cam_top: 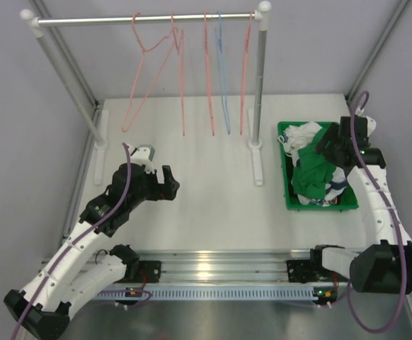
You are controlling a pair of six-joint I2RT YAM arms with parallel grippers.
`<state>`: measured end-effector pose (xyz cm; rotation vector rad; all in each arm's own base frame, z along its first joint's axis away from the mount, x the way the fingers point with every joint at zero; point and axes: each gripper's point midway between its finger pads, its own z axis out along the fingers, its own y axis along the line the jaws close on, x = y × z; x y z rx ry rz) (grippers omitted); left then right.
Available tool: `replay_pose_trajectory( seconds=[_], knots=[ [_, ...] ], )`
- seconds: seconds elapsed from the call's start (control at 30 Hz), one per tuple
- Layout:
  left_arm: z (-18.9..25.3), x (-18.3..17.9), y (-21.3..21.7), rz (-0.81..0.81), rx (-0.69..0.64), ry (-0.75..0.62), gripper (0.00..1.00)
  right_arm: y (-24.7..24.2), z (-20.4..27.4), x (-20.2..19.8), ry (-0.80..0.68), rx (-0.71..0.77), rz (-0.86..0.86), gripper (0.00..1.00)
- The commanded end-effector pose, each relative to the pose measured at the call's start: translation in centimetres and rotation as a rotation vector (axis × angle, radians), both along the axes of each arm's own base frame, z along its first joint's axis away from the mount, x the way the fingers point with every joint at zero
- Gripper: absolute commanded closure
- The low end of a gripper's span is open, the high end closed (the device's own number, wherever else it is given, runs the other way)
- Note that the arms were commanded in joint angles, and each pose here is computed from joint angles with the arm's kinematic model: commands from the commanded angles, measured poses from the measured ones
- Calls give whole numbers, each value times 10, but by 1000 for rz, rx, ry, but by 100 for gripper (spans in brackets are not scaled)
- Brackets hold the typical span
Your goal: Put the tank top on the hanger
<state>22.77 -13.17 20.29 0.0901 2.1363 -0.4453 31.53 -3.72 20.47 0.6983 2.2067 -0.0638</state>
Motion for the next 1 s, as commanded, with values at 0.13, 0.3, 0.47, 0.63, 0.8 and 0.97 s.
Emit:
replay_pose_trajectory(
  seconds=[0.13,0.3,0.47,0.63,0.8,0.97],
  knots=[
    [5,4,-2,-11,-5,-25,2,1,-18,18,-24,37,14,45],
    [5,4,-1,-7,-4,-28,2,3,-31,21,12,40,29,75],
    [6,4,0,-3,-4,-31,2,23,-7,13,-39,101,104,100],
    [8,4,0,-1,-6,-34,2,82,53,-5,-156,135,268,100],
    [13,5,0,5,-13,-33,2,125,99,-30,-247,211,361,100],
    [20,4,-4,-5,-37,-32,2,166,118,-57,-279,287,460,100]
  ],
)
